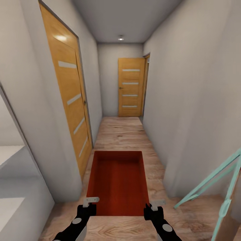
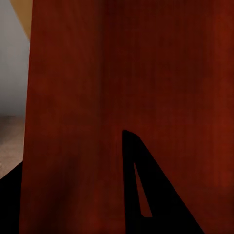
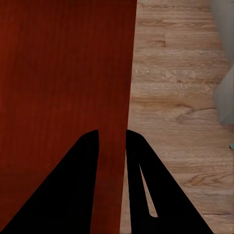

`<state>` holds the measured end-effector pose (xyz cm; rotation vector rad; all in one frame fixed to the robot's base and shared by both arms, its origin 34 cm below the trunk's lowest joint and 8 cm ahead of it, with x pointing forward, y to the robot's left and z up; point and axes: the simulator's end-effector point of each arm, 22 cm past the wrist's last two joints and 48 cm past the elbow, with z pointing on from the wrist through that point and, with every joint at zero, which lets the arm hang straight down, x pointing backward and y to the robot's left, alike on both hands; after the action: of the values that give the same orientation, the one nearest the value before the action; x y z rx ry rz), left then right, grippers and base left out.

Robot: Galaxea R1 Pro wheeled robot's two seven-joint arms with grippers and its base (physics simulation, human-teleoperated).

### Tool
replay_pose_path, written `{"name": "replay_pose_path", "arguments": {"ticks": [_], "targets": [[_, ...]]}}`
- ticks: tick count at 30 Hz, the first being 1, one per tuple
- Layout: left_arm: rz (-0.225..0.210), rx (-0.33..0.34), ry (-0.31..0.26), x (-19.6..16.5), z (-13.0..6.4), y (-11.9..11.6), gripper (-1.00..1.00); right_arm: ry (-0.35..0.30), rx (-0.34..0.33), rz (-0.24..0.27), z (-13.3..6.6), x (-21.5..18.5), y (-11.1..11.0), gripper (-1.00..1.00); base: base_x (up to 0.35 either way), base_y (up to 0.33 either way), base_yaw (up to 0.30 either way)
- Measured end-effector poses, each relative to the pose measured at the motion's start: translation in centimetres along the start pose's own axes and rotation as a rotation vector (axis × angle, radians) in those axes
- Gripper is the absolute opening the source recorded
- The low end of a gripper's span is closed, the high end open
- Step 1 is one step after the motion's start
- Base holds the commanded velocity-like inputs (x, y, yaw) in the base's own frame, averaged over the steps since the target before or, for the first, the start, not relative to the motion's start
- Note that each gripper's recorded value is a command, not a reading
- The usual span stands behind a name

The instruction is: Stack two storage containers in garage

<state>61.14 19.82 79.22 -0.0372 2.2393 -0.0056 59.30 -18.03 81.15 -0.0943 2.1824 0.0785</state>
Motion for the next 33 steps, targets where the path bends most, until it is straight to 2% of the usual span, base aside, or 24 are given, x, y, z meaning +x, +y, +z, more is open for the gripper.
{"name": "replay_pose_path", "arguments": {"ticks": [33], "targets": [[0.000, 0.000, 0.000, 0.01, -0.01, 0.02, -1.00, 0.000, 0.000, 0.000, -0.01, 0.00, 0.02, -1.00, 0.332, 0.004, 0.000]]}}
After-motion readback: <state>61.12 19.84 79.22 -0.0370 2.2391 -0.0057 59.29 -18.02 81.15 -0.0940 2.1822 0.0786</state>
